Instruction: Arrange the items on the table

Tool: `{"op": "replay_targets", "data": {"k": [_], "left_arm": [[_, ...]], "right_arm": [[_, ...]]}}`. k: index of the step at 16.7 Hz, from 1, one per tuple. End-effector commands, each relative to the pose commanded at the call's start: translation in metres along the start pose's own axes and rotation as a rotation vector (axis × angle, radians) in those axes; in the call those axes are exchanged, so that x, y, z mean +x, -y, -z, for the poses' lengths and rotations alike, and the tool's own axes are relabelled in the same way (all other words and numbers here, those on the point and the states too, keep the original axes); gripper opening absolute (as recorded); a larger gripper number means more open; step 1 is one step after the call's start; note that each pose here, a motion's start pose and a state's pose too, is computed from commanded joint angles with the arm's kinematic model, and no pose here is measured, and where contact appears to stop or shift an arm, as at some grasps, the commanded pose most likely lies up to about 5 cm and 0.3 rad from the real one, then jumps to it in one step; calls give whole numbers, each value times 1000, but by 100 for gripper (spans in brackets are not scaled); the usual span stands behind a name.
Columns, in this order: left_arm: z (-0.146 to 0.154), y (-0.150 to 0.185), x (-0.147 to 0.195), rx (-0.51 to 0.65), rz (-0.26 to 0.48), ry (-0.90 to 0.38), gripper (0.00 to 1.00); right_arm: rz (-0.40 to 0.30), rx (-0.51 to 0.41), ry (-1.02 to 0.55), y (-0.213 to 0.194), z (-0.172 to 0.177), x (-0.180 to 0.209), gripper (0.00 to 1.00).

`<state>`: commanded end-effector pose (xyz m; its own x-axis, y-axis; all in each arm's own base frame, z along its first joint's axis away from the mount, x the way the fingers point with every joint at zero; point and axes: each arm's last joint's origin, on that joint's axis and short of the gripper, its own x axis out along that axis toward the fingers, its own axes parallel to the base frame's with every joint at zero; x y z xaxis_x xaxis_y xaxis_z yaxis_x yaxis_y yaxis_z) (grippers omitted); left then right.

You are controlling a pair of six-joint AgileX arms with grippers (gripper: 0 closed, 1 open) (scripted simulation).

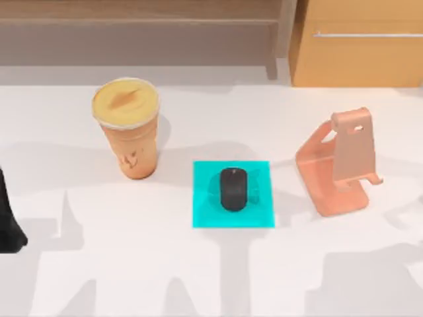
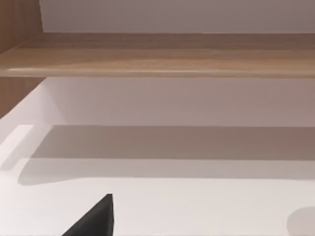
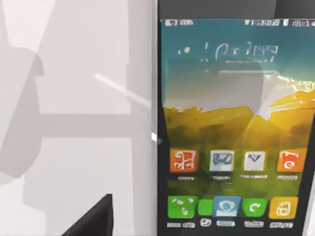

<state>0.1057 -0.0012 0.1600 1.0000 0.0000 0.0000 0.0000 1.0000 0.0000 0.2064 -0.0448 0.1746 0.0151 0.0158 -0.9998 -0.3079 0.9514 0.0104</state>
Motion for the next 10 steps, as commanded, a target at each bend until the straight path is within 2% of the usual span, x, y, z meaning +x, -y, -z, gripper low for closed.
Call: {"op": "replay_targets", "data": {"k": [5, 10], "left_arm": [[0, 0, 0, 0, 0, 0, 100], [0, 0, 0, 0, 0, 0, 100]], "right_arm": [[-1, -1, -3, 0, -1, 4, 100], [0, 0, 1, 1, -3, 38, 100]]}}
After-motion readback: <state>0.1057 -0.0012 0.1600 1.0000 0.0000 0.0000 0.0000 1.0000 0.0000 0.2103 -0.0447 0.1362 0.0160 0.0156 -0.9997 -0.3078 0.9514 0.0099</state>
